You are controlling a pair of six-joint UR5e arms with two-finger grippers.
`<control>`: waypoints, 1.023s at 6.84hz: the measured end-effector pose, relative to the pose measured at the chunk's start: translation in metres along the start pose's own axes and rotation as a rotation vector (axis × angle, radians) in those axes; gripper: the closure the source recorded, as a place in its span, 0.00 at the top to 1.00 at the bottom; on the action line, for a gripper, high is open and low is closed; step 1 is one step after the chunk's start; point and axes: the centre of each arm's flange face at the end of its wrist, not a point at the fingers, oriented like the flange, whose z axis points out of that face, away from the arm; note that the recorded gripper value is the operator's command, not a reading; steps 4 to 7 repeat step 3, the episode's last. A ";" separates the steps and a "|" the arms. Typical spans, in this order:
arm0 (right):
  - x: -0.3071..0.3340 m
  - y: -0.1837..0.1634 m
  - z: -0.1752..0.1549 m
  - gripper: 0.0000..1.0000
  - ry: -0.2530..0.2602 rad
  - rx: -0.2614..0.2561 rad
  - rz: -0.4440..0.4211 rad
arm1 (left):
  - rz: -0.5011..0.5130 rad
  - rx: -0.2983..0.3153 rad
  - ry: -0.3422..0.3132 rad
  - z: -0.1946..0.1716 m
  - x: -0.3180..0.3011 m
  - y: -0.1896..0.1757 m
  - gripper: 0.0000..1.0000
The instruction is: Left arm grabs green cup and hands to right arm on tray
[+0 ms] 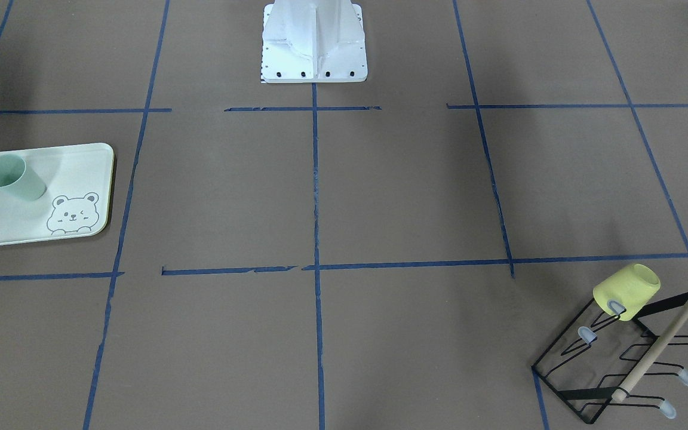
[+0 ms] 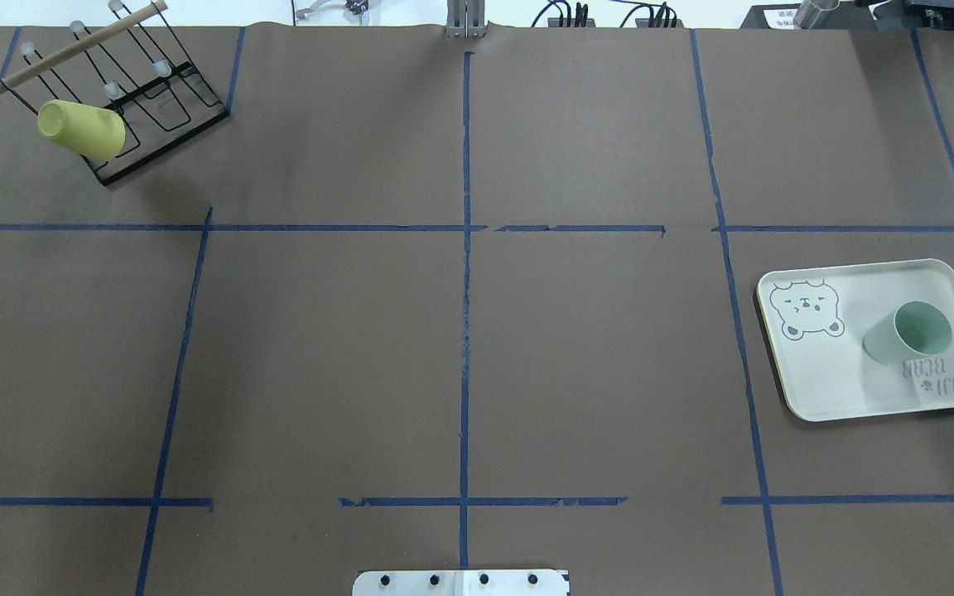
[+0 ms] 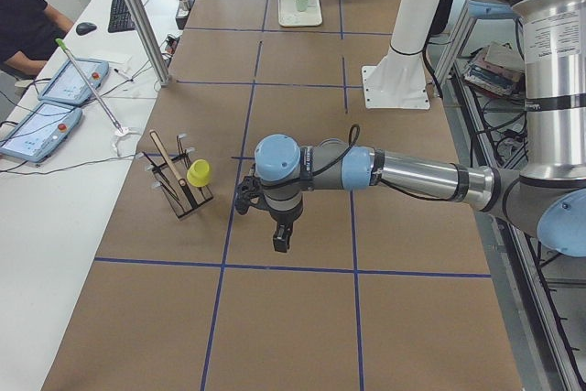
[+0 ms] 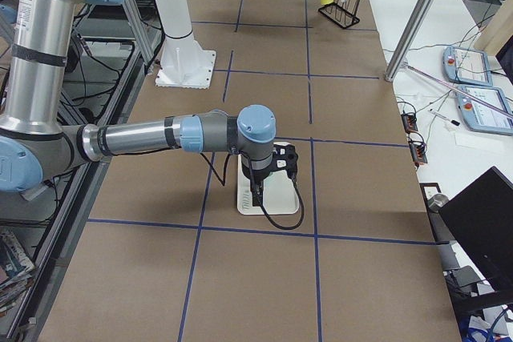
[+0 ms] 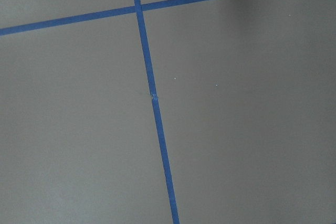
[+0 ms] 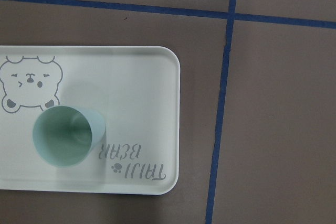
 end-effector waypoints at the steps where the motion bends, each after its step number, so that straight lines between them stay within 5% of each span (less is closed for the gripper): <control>1: 0.000 0.000 0.000 1.00 0.001 0.000 -0.001 | 0.008 0.005 -0.007 -0.002 0.002 -0.003 1.00; 7: -0.001 -0.001 -0.001 1.00 0.001 0.001 -0.004 | 0.024 0.015 -0.023 -0.007 0.006 -0.010 1.00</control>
